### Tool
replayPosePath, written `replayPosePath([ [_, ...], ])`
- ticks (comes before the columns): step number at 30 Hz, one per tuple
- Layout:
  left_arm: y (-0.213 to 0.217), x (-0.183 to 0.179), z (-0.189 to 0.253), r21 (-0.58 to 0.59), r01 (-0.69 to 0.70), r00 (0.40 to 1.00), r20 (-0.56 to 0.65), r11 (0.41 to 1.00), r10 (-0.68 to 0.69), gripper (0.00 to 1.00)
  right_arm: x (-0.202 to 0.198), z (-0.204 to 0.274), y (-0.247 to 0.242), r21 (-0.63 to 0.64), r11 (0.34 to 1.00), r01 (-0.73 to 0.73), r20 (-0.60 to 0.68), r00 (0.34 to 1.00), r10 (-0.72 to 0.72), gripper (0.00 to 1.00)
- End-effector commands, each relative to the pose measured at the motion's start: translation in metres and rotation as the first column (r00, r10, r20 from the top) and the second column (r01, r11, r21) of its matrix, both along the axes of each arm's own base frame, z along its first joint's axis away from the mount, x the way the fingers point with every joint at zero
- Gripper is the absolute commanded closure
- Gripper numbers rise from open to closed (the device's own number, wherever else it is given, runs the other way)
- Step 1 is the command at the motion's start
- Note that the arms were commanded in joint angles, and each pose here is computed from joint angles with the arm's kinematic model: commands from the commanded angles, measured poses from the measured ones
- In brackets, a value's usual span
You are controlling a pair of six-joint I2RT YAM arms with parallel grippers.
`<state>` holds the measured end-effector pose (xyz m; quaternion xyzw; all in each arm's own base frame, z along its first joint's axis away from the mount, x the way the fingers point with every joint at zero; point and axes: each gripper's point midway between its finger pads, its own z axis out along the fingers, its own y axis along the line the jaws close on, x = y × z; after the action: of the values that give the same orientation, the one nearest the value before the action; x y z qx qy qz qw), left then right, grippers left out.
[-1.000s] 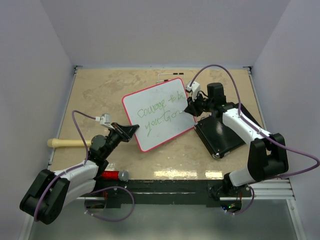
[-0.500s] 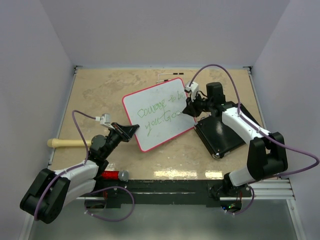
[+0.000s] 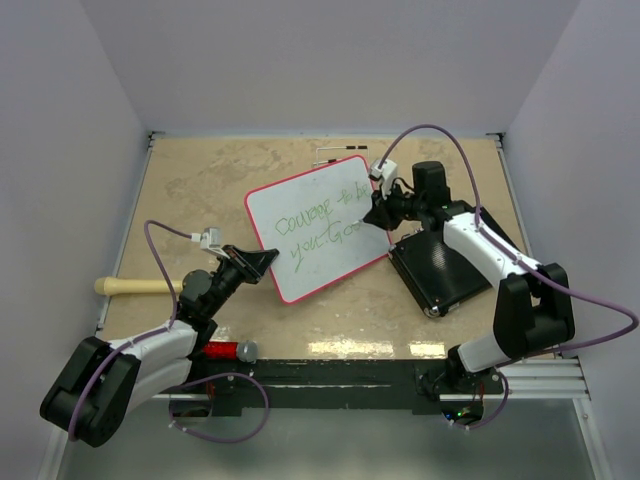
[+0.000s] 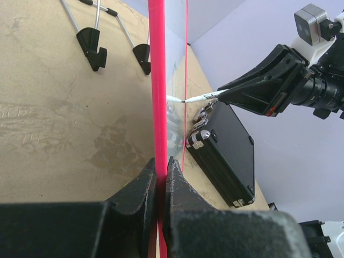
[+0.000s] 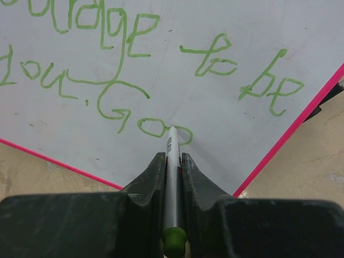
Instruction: Write a sentence on the whiteboard
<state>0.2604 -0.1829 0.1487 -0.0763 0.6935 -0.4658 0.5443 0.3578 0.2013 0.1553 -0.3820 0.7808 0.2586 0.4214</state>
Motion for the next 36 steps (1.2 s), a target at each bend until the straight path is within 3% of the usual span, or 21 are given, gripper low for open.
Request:
replayPosePath([
  [1,-0.009,-0.022,-0.025,0.103,0.111,0.994,0.007,0.988,-0.112,1.0,0.006,0.038,-0.009,0.048,0.999,0.015,0.096,0.995,-0.02,1.0],
  [6,-0.009,-0.022,-0.026,0.109,0.113,0.993,0.007,0.988,-0.114,1.0,0.015,0.058,-0.027,0.096,0.994,0.061,0.14,0.987,-0.074,1.0],
  [13,-0.01,-0.023,-0.023,0.108,0.118,0.993,0.015,0.987,-0.12,1.0,0.029,0.044,-0.035,0.11,0.989,0.099,0.109,0.988,-0.111,1.0],
  [23,-0.009,-0.023,-0.025,0.114,0.118,0.993,0.01,0.986,-0.12,1.0,0.02,0.044,-0.026,0.124,0.992,0.018,0.126,0.991,-0.034,1.0],
  [36,-0.01,-0.024,-0.027,0.113,0.125,0.992,0.008,0.986,-0.126,1.0,0.033,0.027,-0.032,0.081,0.995,0.065,0.098,0.992,-0.073,1.0],
])
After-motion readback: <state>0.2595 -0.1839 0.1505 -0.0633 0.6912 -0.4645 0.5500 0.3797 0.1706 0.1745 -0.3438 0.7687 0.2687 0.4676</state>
